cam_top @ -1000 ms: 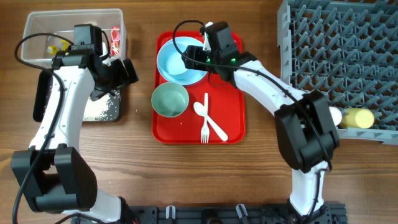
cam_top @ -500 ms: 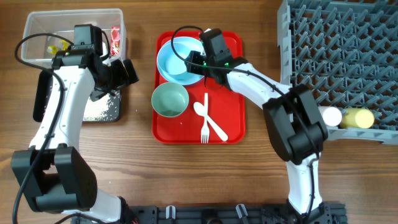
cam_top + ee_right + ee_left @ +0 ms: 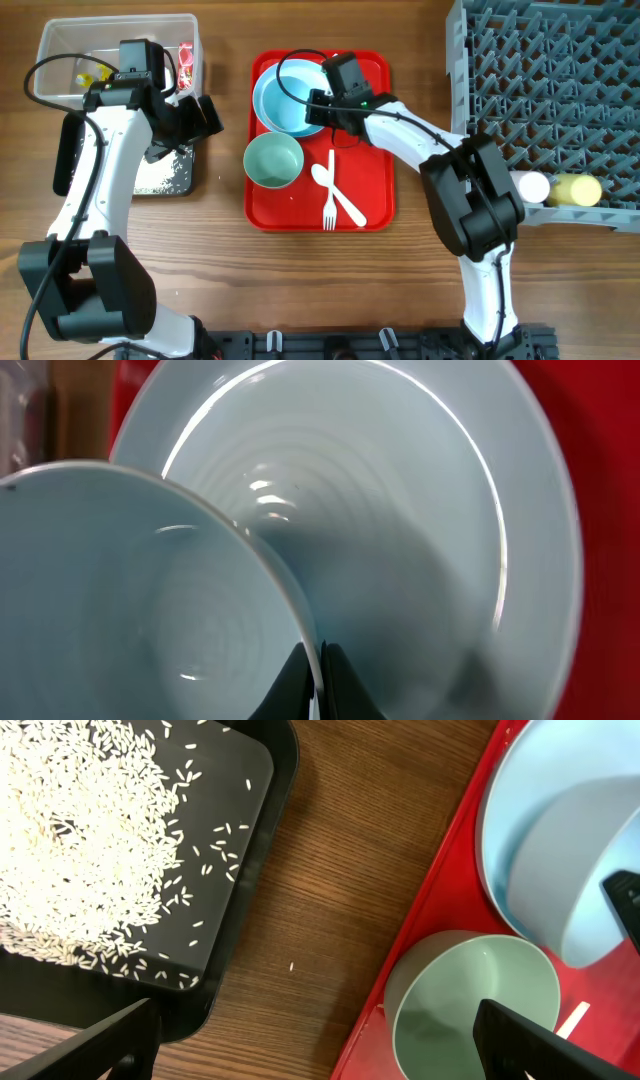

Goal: Sort waste into correct bins and load items into the dishwasher rack
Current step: 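Lift the light-blue bowl into the dish rack and release it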

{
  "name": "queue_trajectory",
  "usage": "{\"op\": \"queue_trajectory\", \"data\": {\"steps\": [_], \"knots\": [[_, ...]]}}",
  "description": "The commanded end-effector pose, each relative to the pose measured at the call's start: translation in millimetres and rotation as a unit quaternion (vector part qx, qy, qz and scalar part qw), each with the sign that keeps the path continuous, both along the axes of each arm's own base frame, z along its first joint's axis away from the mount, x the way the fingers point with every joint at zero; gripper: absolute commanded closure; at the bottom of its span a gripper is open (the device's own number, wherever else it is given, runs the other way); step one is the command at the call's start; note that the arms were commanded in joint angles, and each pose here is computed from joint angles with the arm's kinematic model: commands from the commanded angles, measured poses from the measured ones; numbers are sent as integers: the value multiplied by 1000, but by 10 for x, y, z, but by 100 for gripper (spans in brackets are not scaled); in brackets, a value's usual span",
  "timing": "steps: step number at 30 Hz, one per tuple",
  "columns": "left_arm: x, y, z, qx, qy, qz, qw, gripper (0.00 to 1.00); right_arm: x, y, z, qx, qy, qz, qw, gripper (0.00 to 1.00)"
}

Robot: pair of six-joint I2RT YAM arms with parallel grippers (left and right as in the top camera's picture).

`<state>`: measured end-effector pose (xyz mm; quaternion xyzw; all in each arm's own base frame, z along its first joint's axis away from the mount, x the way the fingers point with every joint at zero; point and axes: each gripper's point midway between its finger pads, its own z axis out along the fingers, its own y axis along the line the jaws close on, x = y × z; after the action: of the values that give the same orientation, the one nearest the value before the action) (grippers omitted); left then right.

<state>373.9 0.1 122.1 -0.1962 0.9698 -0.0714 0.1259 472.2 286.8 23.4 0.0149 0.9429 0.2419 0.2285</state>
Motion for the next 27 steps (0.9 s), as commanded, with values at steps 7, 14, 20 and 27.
{"op": "queue_trajectory", "data": {"steps": [7, 14, 20, 27], "knots": [[15, 28, -11, 5, 1, 2, 1000, 0, 153, -931, 1316, -115, -126, -38, 985, 96], [23, 28, -9, 5, 0, 2, 1000, 0, 2, -2226, 2241, -309, -198, -157, 917, 96], [56, 29, 1, 5, -7, 2, 1000, 0, -27, -3273, 2507, -503, -183, -235, 811, 96], [103, 32, 15, 6, -17, 2, 1000, 0, 149, -3906, 2440, -596, -154, -280, 737, 96]]}}
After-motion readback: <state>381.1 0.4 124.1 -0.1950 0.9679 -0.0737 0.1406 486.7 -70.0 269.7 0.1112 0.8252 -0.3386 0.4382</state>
